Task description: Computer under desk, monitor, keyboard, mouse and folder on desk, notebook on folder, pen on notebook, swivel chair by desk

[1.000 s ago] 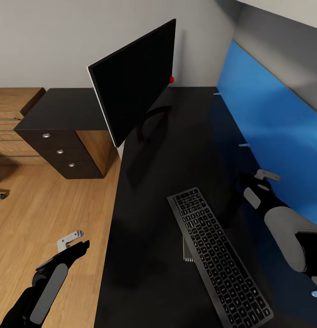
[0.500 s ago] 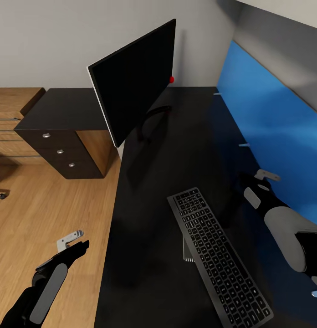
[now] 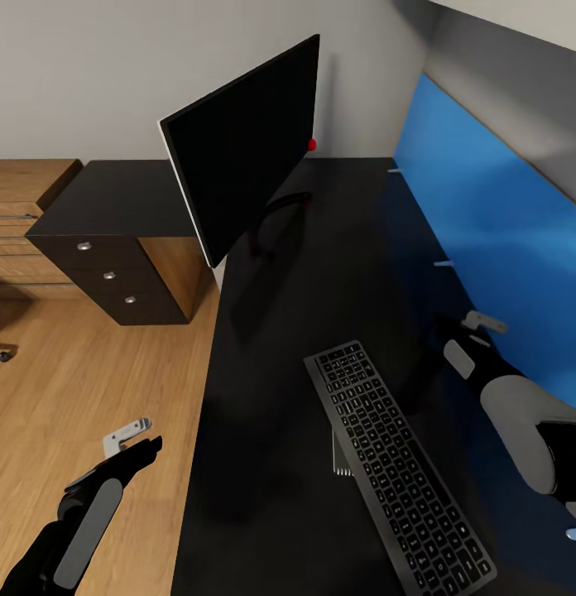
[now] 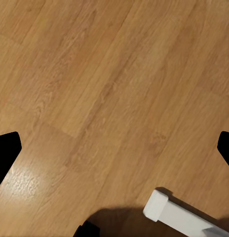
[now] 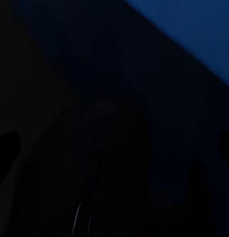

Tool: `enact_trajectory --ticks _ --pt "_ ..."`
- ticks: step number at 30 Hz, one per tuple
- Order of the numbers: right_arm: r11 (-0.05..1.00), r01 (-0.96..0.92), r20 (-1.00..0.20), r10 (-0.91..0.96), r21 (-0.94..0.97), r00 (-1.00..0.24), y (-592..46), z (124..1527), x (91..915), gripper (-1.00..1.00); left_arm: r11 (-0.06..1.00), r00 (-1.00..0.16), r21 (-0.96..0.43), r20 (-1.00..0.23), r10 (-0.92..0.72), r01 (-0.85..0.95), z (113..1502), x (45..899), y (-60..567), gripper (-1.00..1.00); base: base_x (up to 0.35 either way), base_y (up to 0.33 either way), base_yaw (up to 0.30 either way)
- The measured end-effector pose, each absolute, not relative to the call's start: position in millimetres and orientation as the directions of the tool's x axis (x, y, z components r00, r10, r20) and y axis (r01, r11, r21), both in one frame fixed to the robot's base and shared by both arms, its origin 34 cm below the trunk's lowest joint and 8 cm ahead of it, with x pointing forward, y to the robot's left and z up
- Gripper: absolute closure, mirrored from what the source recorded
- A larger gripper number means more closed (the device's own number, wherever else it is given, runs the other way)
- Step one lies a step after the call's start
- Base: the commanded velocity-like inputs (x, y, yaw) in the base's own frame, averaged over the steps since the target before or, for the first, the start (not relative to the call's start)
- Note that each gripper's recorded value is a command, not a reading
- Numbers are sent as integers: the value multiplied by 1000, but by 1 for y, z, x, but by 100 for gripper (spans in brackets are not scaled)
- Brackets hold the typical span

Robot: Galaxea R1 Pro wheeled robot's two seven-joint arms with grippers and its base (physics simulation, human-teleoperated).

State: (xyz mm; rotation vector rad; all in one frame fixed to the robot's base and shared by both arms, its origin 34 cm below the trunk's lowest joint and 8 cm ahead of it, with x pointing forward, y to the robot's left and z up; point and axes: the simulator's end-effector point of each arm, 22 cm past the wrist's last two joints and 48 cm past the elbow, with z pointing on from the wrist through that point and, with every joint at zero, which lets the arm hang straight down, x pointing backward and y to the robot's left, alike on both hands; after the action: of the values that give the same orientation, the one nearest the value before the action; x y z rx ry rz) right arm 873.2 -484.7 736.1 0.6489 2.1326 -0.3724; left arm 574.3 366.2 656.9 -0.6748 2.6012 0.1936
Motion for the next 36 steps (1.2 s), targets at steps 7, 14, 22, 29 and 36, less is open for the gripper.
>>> enact_trajectory --ticks 7,14,22,29,36 --pt "802 597 -780 380 9 -498 -482 728 868 -100 871 -782 22 -453 -429 -491 657 575 366 -100 0 0 0" --pt "801 598 -776 384 11 -500 -481 727 868 -100 871 -781 22 -454 -428 -491 658 575 366 -100 0 0 0" --pt "805 593 -773 377 1 -510 -481 727 867 100 871 -781 22 -455 -428 -490 658 575 366 -100 0 0 0" --pt "805 593 -773 376 1 -511 -480 727 867 100 871 -781 22 -454 -429 -491 658 575 366 -100 0 0 0" --pt "805 593 -774 374 -2 -511 -480 727 867 100 871 -781 23 -455 -427 -490 658 575 366 -100 0 0 0"
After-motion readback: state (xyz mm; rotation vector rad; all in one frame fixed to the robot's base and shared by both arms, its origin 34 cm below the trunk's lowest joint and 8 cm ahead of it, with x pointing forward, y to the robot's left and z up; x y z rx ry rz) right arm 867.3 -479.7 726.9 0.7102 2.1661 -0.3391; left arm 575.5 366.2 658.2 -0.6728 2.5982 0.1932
